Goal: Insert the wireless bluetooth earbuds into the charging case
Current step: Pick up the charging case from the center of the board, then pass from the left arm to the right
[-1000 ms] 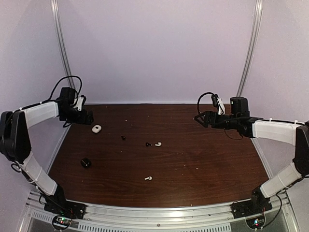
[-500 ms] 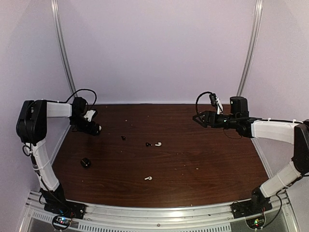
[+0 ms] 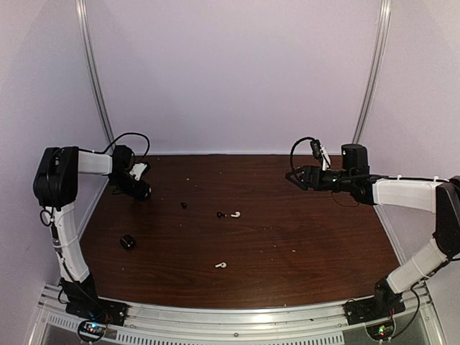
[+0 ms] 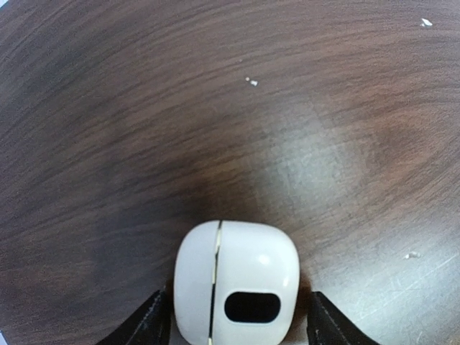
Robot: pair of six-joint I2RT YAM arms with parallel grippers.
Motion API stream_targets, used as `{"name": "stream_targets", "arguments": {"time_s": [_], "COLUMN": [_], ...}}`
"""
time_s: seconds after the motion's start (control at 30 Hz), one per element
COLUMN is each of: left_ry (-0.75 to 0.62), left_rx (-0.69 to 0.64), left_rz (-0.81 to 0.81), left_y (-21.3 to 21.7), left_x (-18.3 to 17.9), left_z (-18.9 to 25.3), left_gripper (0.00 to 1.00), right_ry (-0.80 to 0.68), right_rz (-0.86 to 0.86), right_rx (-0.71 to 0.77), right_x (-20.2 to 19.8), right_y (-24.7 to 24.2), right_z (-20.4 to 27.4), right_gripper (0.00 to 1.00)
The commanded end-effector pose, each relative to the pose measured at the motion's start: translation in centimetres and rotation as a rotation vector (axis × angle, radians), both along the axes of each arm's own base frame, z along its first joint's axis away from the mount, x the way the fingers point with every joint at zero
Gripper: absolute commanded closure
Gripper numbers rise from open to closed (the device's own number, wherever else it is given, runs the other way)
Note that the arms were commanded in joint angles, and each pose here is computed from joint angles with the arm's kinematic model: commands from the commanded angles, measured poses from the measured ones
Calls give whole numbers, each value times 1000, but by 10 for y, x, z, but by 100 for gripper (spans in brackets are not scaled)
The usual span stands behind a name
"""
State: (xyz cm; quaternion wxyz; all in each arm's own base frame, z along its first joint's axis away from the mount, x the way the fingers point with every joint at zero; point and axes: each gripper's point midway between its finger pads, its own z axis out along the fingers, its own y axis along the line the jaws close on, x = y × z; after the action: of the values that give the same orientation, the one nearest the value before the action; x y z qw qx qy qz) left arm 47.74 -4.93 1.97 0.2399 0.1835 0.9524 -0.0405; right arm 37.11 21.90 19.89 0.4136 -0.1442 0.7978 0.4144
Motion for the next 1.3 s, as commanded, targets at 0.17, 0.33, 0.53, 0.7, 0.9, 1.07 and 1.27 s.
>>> {"name": "stream_targets", "arguments": {"time_s": [0.17, 0.33, 0.53, 0.7, 0.9, 1.07, 1.27], "left_ry": [-63, -56, -163, -303, -525, -719, -824], "left_rx": [10, -2, -9, 63, -21, -123, -142], "left_rz": [-50, -61, -140, -306, -593, -798, -911], "left_y": [-1, -3, -32, -90, -194, -272, -325], "left_x": [19, 19, 16, -9, -74, -140, -191], "left_z": [-2, -4, 44, 104, 174, 231, 256], "left_gripper": [41, 53, 58, 59, 59, 59, 60], "right_ry": [-20, -24, -24, 2, 20, 33, 54], "right_rz": [14, 12, 12, 28, 86, 106, 152], "right_rx": [12, 18, 53, 68, 50, 95, 177], "right_x": [3, 1, -5, -15, -42, -70, -104], "right_y": [2, 1, 2, 5, 16, 32, 60], "right_z": [5, 10, 20, 22, 29, 40, 50], "right_gripper": [0, 0, 0, 0, 0, 0, 2]}}
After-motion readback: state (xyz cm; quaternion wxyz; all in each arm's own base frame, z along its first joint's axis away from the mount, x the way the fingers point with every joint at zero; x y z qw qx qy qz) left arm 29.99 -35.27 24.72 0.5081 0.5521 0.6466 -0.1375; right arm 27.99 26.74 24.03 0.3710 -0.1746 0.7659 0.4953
